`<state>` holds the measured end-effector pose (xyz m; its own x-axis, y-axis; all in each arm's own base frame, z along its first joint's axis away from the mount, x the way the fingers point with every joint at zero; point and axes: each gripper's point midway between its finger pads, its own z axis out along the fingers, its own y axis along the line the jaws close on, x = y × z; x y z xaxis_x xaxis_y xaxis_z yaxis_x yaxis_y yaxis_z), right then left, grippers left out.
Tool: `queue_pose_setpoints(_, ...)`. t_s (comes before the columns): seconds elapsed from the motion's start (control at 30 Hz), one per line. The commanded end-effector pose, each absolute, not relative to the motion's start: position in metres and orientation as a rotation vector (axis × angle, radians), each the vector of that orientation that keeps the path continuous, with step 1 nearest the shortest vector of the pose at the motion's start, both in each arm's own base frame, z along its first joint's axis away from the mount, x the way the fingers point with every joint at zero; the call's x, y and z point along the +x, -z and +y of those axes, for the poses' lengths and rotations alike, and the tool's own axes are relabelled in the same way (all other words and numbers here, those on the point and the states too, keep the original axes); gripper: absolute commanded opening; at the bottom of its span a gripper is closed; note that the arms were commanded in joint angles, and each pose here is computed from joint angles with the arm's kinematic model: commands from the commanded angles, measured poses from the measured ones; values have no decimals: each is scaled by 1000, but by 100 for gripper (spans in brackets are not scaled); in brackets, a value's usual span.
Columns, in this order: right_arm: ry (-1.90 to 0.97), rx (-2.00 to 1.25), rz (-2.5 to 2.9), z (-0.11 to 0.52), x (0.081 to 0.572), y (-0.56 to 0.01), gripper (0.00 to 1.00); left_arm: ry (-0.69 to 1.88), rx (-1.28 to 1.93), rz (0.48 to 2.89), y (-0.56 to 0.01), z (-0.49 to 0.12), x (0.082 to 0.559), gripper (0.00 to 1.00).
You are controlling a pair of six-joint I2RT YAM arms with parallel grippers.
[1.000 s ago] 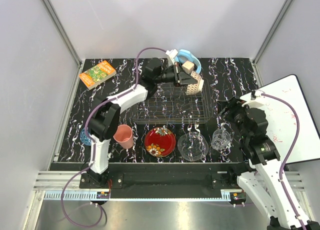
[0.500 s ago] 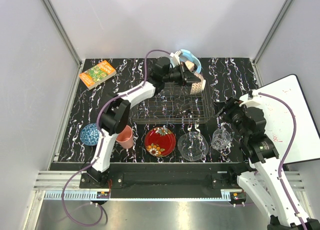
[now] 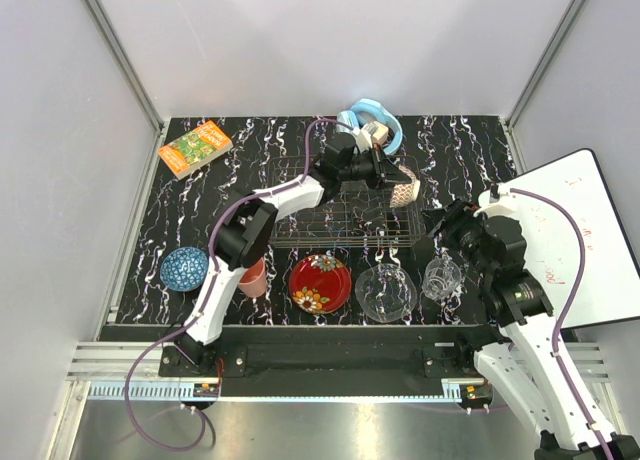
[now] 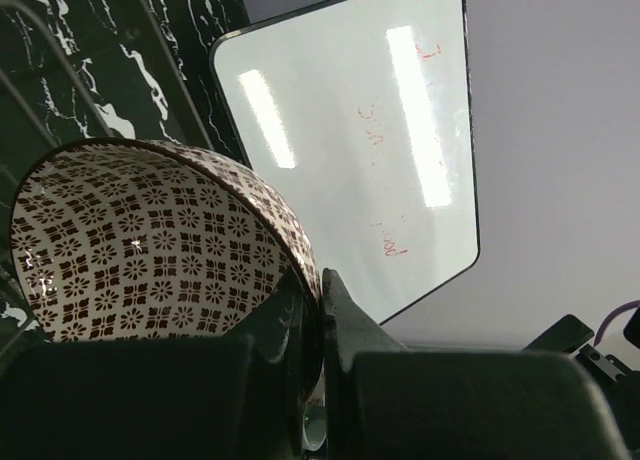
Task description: Load the mixed dishes into the dish rack
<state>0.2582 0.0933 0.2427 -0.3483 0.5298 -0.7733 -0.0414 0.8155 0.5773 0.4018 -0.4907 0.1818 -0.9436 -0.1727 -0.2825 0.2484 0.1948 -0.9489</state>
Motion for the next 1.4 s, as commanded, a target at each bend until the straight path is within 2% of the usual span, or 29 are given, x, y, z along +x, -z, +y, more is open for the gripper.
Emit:
queue_pose_setpoints(0.0,-652,348,1831,100,259,-245,70,1868,94,1964,-222,-487,414,0)
queue_pose_setpoints(0.43,-640,346,1860,101,263,-236,72,1843,34,1947,-210,-474,432,0)
queue_pose_setpoints(0.53,-641,348,1856,101,263,-236,72,1826,31,1973,-198,-474,432,4)
queue_pose_setpoints(0.57,-642,347,1853,101,263,-237,72,1820,32,1981,-194,-474,432,7)
queue_pose_setpoints(0.6,-641,345,1855,101,263,-237,72,1811,32,1990,-189,-474,432,14)
queue_pose_setpoints(0.67,-645,347,1850,101,263,-239,73,1810,39,2004,-184,-475,430,19)
queue_pose_setpoints(0.7,-666,332,1850,105,261,-241,73,1809,49,2001,-183,-476,428,36)
queue_pose_setpoints(0.73,-672,334,1851,105,261,-241,74,1811,56,2004,-182,-478,426,47)
queue_pose_setpoints(0.83,-680,332,1854,107,260,-241,75,1815,80,1998,-184,-480,421,68)
queue_pose_setpoints(0.93,-689,329,1846,107,258,-243,75,1821,106,1975,-194,-480,419,76)
queue_pose_setpoints(1.1,-698,331,1844,107,255,-244,75,1829,210,1891,-234,-473,406,81)
queue_pose_setpoints(1.2,-691,332,1847,106,254,-244,76,1801,290,1870,-258,-462,392,99)
queue_pose_setpoints(1.37,-670,331,1841,103,254,-247,77,1576,515,1874,-288,-426,366,99)
